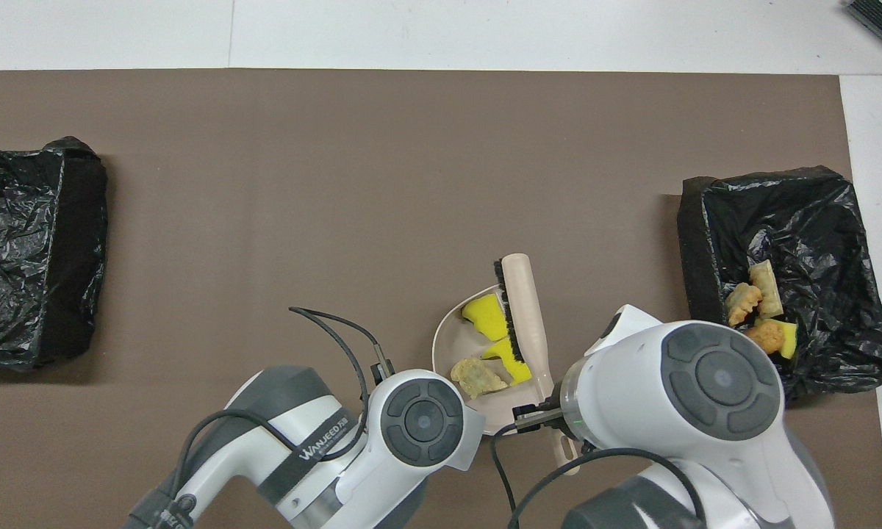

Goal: Sweep and dump trash in bin
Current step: 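Sweep sponge and bread into the dustpan with the right gripper's brush, then carry the loaded dustpan with the left gripper to the near bin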

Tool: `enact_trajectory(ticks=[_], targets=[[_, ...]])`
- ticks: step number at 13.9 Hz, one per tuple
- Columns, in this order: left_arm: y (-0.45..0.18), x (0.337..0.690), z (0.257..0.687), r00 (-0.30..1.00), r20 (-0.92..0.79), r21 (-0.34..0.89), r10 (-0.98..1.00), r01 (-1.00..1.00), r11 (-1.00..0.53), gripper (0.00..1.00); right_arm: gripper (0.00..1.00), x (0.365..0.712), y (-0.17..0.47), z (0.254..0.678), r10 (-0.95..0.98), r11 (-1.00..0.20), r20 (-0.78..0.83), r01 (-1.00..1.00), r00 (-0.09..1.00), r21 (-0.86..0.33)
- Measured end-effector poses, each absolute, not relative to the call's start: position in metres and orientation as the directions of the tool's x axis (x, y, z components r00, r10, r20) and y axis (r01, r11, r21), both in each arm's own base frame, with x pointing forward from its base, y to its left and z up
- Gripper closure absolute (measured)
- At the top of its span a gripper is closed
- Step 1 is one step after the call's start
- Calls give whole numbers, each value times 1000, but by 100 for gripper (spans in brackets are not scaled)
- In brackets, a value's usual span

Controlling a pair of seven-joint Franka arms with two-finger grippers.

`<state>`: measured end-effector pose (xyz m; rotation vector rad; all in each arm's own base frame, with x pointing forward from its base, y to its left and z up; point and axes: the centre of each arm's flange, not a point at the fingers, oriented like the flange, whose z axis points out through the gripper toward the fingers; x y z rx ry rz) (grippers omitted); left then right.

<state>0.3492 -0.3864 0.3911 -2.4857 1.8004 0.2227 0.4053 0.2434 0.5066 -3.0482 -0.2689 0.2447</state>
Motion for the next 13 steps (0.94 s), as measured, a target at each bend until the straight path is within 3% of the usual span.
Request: enact_trajectory(ticks=[4, 7, 13], targets=[[-337, 372, 410, 304, -144, 39, -942, -949, -312, 67, 74, 404, 246, 508, 193, -980, -144, 184, 971, -74], [-282, 408, 427, 293, -123, 24, -948, -954, -298, 67, 74, 398, 252, 511, 206, -978, -143, 198, 968, -72], [-95, 491, 476, 207, -62, -16, -976, -978, -207, 67, 74, 356, 303, 506, 178, -984, -155, 173, 972, -45]])
